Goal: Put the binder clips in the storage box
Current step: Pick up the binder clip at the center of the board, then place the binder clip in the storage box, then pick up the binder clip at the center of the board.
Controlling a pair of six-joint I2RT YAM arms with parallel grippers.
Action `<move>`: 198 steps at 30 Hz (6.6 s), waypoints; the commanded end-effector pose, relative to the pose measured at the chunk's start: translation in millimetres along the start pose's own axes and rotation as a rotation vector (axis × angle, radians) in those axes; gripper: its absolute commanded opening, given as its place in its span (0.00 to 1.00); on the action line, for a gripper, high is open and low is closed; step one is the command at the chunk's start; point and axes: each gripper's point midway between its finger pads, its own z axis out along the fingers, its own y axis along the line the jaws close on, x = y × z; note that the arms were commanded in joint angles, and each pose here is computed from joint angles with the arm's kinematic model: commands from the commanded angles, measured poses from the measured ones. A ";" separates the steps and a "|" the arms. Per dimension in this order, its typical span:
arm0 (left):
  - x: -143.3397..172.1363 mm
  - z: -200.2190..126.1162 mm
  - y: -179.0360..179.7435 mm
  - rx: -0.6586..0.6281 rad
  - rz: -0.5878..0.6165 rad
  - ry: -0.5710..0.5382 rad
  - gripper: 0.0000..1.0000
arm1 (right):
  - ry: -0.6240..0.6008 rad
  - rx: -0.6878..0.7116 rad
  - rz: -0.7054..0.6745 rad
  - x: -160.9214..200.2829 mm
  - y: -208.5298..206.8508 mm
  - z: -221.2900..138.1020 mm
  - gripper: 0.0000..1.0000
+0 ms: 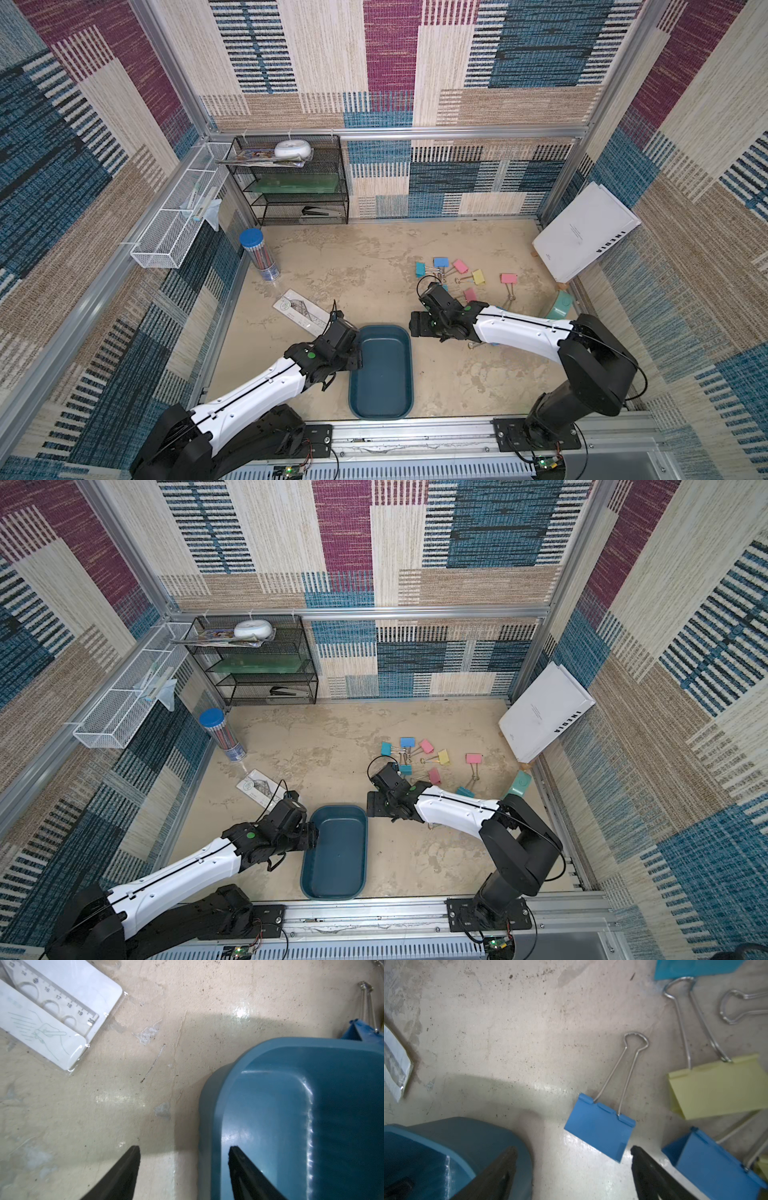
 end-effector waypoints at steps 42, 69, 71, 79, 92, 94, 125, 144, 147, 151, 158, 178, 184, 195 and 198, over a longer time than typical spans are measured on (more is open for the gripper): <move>2.5 -7.3 14.3 -0.011 0.012 -0.014 0.71 | 0.183 0.229 -0.049 38.3 -42.8 55.7 0.55; 2.1 -6.5 15.6 -0.018 0.009 -0.012 0.71 | 0.015 -0.022 -0.241 18.0 67.0 -56.3 0.41; 2.0 -6.4 15.4 -0.017 0.009 -0.012 0.71 | 0.030 -0.079 -0.249 35.7 84.6 -63.3 0.40; 1.6 -3.8 15.3 -0.028 0.010 -0.002 0.71 | 0.089 -0.180 -0.274 100.1 127.5 -80.1 0.40; 1.5 -3.6 16.3 -0.035 0.008 -0.001 0.71 | 0.190 -0.158 -0.279 161.8 115.3 -53.9 0.41; 1.3 -3.7 16.7 -0.036 0.007 -0.002 0.71 | 0.183 -0.146 -0.284 161.0 113.4 -51.7 0.50; 2.0 -3.3 14.7 -0.024 0.016 0.002 0.71 | -0.012 0.018 0.107 41.8 -63.3 -55.8 0.77; 1.9 -4.5 14.1 -0.017 0.017 -0.002 0.71 | 0.042 0.089 0.149 34.7 -90.1 -18.6 0.77; 1.8 -4.7 14.5 -0.018 0.017 -0.004 0.71 | 0.039 0.090 0.152 30.5 -89.0 -16.3 0.76; 1.3 -5.1 13.8 -0.014 0.017 -0.007 0.71 | 0.036 0.095 0.142 22.4 -85.3 -13.9 0.76; 2.3 -4.9 13.5 -0.011 0.019 -0.003 0.71 | 0.065 0.123 0.122 15.6 -84.5 -0.6 0.76; 2.6 -5.8 12.0 0.003 0.023 -0.008 0.71 | 0.110 0.250 0.096 12.1 -100.5 20.8 0.62; 2.5 -5.8 12.2 0.003 0.024 -0.010 0.71 | 0.113 0.270 0.084 14.2 -105.4 22.8 0.53; 2.3 -5.1 11.9 0.001 0.022 -0.007 0.70 | 0.083 0.253 0.058 8.9 -101.9 -6.5 0.48; 2.9 -4.5 12.3 -0.001 0.023 -0.003 0.71 | 0.056 0.208 0.033 3.5 -89.9 -21.7 0.47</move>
